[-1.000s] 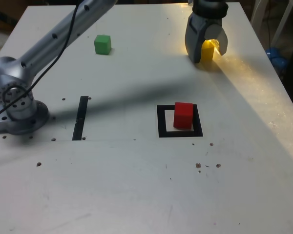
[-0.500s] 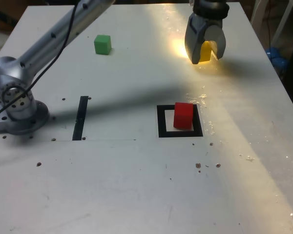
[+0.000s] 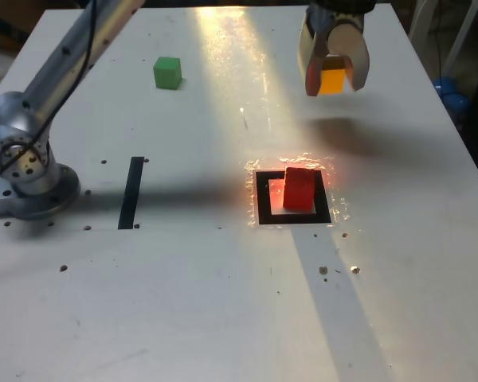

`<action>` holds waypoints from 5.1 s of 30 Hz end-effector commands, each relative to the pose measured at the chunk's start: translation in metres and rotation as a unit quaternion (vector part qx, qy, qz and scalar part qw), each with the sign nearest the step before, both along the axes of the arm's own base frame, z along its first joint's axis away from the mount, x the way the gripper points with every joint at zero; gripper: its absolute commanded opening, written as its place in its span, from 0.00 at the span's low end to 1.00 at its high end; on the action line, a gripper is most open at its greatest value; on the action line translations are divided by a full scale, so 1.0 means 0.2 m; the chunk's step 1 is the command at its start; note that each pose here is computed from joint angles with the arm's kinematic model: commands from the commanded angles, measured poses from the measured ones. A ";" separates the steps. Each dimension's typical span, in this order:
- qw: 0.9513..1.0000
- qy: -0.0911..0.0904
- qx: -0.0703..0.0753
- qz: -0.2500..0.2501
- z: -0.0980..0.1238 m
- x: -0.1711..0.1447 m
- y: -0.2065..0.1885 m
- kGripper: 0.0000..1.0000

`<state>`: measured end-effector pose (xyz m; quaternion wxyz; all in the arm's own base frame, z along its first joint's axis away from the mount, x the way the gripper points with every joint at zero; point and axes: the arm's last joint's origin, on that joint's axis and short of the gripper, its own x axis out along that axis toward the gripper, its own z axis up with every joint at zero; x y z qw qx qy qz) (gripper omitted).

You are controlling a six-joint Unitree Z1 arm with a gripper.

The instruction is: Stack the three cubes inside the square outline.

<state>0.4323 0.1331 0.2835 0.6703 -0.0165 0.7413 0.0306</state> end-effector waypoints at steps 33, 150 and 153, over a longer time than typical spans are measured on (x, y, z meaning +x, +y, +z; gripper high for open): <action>0.997 0.007 -0.020 -0.069 0.08 -0.31 -0.73 0.30; 0.992 0.101 0.025 -0.077 0.03 -1.28 0.43 0.97; 0.991 0.107 0.019 -0.076 -0.03 -1.27 0.47 0.97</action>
